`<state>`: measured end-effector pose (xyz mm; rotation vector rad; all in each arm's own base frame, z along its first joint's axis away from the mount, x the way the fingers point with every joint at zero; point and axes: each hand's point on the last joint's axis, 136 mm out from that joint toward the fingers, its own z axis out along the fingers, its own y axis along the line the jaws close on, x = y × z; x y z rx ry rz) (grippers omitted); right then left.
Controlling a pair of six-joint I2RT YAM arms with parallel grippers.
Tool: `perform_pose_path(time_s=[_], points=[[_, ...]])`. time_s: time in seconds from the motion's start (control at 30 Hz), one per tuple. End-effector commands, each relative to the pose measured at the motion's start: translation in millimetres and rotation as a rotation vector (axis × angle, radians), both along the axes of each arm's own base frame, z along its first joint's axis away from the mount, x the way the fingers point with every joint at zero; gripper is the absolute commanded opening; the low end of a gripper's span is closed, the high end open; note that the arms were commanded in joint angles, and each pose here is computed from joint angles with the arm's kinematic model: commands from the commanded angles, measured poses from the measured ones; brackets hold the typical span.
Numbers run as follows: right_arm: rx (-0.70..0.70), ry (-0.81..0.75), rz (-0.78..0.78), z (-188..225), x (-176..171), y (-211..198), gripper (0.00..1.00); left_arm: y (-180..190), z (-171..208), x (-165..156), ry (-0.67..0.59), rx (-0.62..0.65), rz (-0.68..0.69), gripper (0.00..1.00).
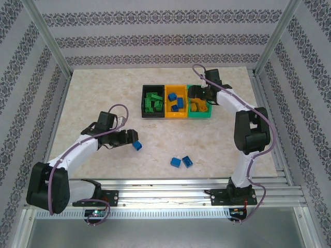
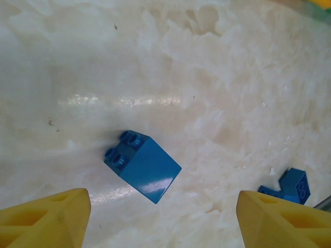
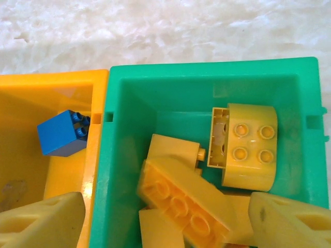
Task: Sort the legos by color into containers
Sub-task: Place the lego in the container, then pick up the lego from the middle-left of the table.
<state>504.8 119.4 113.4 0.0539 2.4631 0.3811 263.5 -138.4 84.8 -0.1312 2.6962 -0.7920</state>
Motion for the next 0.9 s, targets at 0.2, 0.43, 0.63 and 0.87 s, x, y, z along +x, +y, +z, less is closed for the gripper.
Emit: perform_pose_path(time_s=[0.2,0.43,0.63,0.87], points=[[0.015,-0.036,0.028,15.1,-22.9,1.3,0.86,-16.9,-19.4,-2.0,0.077,0.14,-0.131,0.76],[0.017,-0.051,0.045,24.7,-51.2,3.4,0.87,-20.0,-42.1,-6.0,0.145,0.273,-0.196,0.76],[0.007,-0.067,0.062,35.1,-76.2,5.3,0.87,-24.3,-58.5,-2.8,0.177,0.339,-0.23,0.65],[0.0,-0.079,0.066,46.6,-102.7,2.5,0.87,-28.5,-49.6,11.5,0.124,0.345,-0.231,0.43]])
